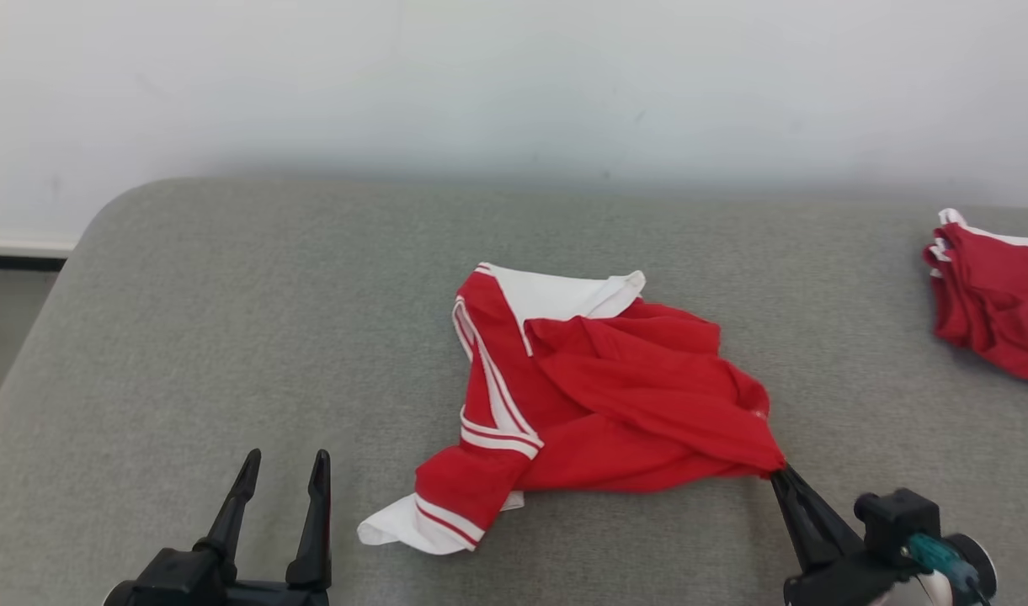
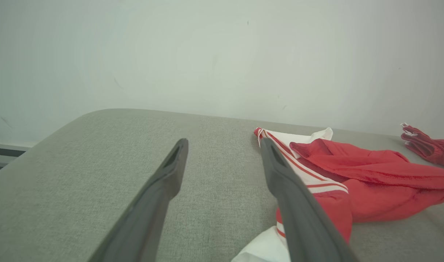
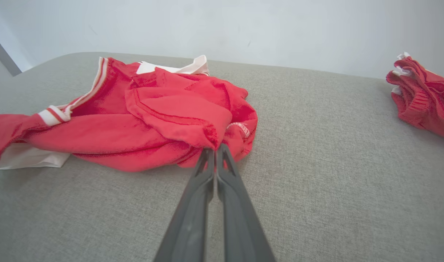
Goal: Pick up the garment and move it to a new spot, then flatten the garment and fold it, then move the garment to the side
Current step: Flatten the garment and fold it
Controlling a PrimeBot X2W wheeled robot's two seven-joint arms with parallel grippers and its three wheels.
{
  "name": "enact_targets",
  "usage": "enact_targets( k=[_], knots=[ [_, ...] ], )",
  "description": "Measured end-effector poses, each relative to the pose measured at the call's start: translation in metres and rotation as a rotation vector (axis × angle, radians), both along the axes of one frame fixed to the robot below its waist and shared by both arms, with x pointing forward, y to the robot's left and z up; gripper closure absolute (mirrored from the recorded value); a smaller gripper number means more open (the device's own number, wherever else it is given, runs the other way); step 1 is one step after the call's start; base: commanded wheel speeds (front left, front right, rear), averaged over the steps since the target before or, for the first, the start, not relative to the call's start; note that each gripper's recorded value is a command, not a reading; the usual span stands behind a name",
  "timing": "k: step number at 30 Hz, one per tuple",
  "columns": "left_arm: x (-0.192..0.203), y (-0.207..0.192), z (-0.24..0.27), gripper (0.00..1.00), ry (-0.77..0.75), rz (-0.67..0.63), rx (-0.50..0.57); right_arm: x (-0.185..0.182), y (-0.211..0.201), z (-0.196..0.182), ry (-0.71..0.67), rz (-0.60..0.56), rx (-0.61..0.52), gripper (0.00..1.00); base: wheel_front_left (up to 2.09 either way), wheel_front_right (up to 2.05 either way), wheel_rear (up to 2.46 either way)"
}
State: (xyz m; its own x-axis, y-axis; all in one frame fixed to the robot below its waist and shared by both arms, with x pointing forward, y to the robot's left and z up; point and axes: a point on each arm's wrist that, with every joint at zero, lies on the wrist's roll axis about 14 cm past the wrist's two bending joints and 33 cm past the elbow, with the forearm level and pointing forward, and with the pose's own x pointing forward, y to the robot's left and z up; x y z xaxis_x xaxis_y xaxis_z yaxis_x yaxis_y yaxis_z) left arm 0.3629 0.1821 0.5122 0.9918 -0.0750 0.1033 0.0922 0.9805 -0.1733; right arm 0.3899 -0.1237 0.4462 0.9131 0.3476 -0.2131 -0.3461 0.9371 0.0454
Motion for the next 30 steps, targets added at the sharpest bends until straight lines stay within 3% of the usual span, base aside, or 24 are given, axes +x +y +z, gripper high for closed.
enact_targets(
  k=[7, 15, 23, 30],
  knots=[
    [0.006, -0.018, 0.006, 0.0, -0.02, -0.05, -0.006, -0.043, -0.011, 0.033, -0.006, -0.035, 0.035, 1.0, 0.0, 0.0, 0.0],
    [0.009, -0.021, 0.004, 0.0, -0.013, -0.065, -0.004, -0.088, -0.006, 0.031, 0.146, -0.068, 0.092, 1.0, 0.0, 0.0, 0.0],
    [0.007, -0.018, 0.0, 0.0, -0.002, -0.054, -0.005, -0.088, -0.007, 0.026, 0.187, -0.069, 0.093, 1.0, 0.0, 0.0, 0.0],
    [0.003, -0.014, 0.002, 0.0, -0.005, -0.042, -0.004, -0.053, 0.002, 0.031, 0.135, -0.002, 0.06, 1.0, 0.0, 0.0, 0.0]
  ],
)
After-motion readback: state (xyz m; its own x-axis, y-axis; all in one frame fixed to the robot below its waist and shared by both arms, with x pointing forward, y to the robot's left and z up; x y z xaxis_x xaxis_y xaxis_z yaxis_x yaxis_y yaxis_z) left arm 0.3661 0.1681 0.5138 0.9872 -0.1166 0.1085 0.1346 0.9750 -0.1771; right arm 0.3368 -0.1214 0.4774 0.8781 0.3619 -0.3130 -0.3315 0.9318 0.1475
